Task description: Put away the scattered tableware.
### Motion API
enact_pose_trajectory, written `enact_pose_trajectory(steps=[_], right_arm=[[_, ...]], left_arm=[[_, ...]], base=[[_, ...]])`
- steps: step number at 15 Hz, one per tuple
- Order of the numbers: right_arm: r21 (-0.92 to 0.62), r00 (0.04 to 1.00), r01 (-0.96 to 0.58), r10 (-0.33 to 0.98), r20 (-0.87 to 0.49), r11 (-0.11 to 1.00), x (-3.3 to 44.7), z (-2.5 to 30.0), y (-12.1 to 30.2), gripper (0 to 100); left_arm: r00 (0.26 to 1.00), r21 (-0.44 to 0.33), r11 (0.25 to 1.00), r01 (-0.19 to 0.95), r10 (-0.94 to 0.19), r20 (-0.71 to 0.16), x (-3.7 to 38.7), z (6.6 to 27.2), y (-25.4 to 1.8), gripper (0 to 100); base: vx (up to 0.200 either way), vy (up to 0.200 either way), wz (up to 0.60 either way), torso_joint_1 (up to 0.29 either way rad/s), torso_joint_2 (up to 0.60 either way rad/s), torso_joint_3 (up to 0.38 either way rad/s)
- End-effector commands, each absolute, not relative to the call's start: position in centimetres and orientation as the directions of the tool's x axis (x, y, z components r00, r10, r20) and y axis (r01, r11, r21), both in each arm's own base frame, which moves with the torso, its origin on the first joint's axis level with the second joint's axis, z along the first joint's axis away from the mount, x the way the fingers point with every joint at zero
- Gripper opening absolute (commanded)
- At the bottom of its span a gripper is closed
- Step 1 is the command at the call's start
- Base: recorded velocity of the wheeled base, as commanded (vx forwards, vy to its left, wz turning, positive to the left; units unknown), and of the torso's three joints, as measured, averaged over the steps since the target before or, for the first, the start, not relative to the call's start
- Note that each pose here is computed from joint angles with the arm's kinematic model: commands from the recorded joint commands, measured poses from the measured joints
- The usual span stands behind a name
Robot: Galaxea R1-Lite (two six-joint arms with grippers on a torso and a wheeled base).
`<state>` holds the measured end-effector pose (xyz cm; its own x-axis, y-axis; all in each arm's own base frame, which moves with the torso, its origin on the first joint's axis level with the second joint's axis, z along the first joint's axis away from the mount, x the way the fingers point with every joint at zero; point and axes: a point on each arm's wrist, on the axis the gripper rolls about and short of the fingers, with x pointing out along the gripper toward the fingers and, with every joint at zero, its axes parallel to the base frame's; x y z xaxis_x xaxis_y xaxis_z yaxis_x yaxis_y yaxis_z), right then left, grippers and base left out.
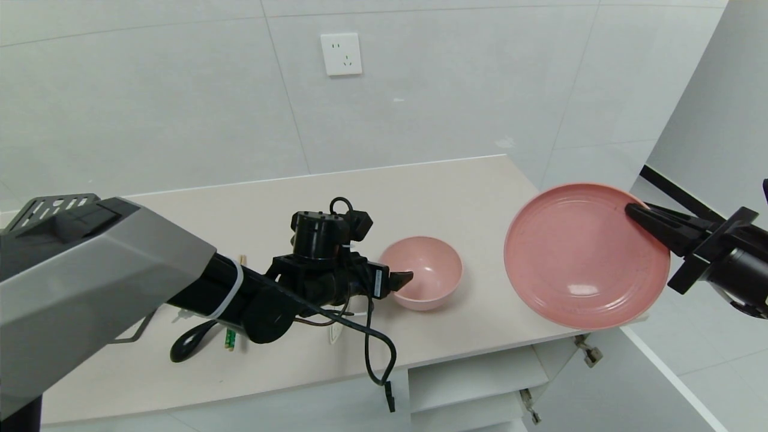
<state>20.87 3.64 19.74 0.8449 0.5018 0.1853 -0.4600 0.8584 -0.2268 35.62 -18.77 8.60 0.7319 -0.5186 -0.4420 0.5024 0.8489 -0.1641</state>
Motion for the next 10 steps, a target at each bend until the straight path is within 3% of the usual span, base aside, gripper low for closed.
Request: enact_pose_trajectory(steps=[1,4,5,10], right_arm=[[-0.228,0.845,-0.460,0.502,0.185,0.858,20.9,19.7,3.6,0],[-0.233,0.845,-0.459,0.502,0.184,0.857,20.9,19.7,3.7,0],[-0.233,0.845,-0.459,0.502,0.183,0.857,20.9,19.7,3.6,0],[-0.233,0.843,-0.467,0.509,0.175,0.853,20.4,19.4,3.6,0]], left_arm=[[0.726,-0.165,0.849,0.503,-0.518,-0.452,35.7,8.1,-18.9,100],[0.725,-0.166,0.848,0.503,-0.519,-0.453,35.7,8.1,-19.0,100],[0.727,-0.166,0.848,0.504,-0.520,-0.448,35.6,8.3,-18.9,0],[0.767,-0.156,0.840,0.520,-0.539,-0.349,35.0,10.2,-18.6,0]], base=[[0.000,0.000,0.00,0.000,0.00,0.000],[0.000,0.000,0.00,0.000,0.00,0.000],[0.000,0.000,0.00,0.000,0.00,0.000],[0.000,0.000,0.00,0.000,0.00,0.000]])
